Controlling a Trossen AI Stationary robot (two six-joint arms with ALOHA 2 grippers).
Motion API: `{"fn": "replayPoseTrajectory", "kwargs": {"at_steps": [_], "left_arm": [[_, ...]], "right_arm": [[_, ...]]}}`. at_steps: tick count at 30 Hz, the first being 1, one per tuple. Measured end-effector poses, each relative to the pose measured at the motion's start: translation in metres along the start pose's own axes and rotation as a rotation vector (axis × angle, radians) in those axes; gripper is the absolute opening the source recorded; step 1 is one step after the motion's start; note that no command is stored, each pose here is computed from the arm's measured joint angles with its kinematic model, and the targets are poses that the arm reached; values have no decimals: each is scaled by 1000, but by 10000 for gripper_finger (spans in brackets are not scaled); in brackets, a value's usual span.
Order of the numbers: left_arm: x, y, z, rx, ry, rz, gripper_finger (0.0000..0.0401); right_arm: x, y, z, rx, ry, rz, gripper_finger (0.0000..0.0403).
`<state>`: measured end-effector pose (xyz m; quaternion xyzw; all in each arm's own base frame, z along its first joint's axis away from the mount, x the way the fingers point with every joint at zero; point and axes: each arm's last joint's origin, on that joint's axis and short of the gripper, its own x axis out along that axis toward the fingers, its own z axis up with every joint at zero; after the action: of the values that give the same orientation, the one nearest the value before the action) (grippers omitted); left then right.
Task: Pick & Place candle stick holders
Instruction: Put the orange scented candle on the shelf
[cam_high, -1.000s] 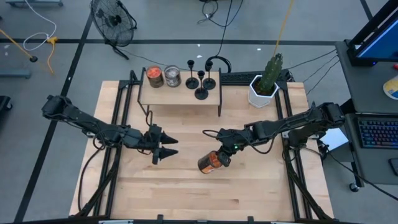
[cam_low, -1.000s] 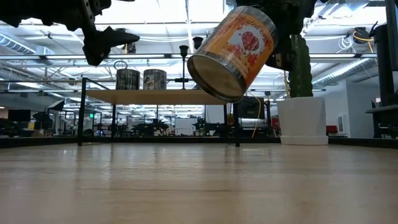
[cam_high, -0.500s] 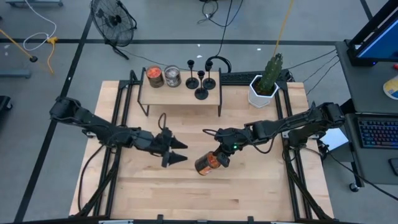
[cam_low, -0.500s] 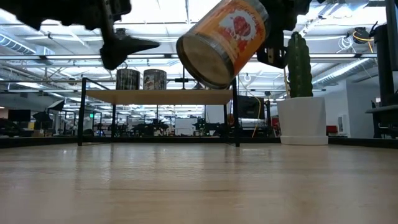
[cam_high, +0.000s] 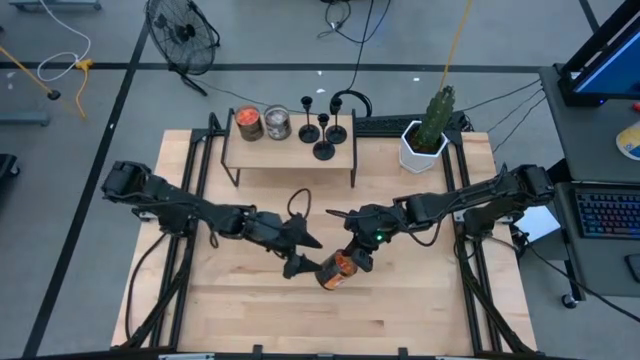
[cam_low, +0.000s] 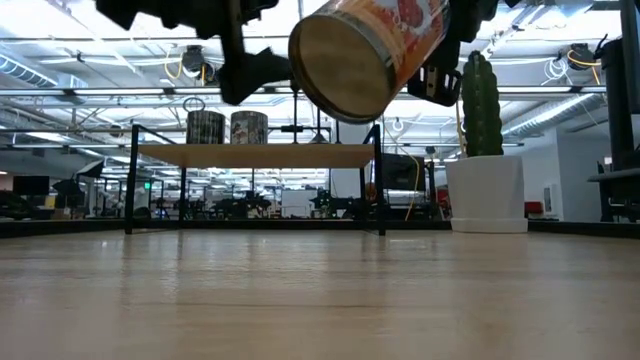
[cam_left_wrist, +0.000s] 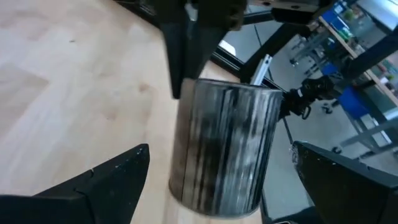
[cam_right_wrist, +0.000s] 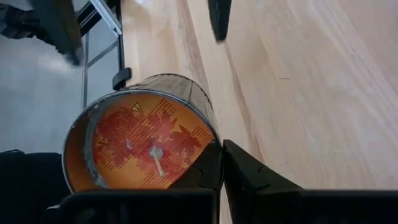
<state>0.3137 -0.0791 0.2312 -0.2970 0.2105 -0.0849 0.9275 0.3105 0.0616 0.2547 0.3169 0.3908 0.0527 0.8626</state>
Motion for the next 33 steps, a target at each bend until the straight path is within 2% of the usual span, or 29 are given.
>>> {"fn": "replayPoseTrajectory", "kwargs": {"at_steps": [10, 19, 25, 33], "left_arm": [[32, -4, 5, 8, 121, 0, 400], [56, -8, 19, 8, 128, -49, 400], [75, -4, 21, -11, 212, -47, 400], [80, 1, 23, -21, 213, -47, 400]], "right_arm": [[0, 0, 0, -47, 18, 22, 0], [-1, -3, 3, -79, 22, 42, 0], [-3, -8, 8, -85, 6, 42, 0], [-3, -8, 10, -89, -3, 50, 0]]}}
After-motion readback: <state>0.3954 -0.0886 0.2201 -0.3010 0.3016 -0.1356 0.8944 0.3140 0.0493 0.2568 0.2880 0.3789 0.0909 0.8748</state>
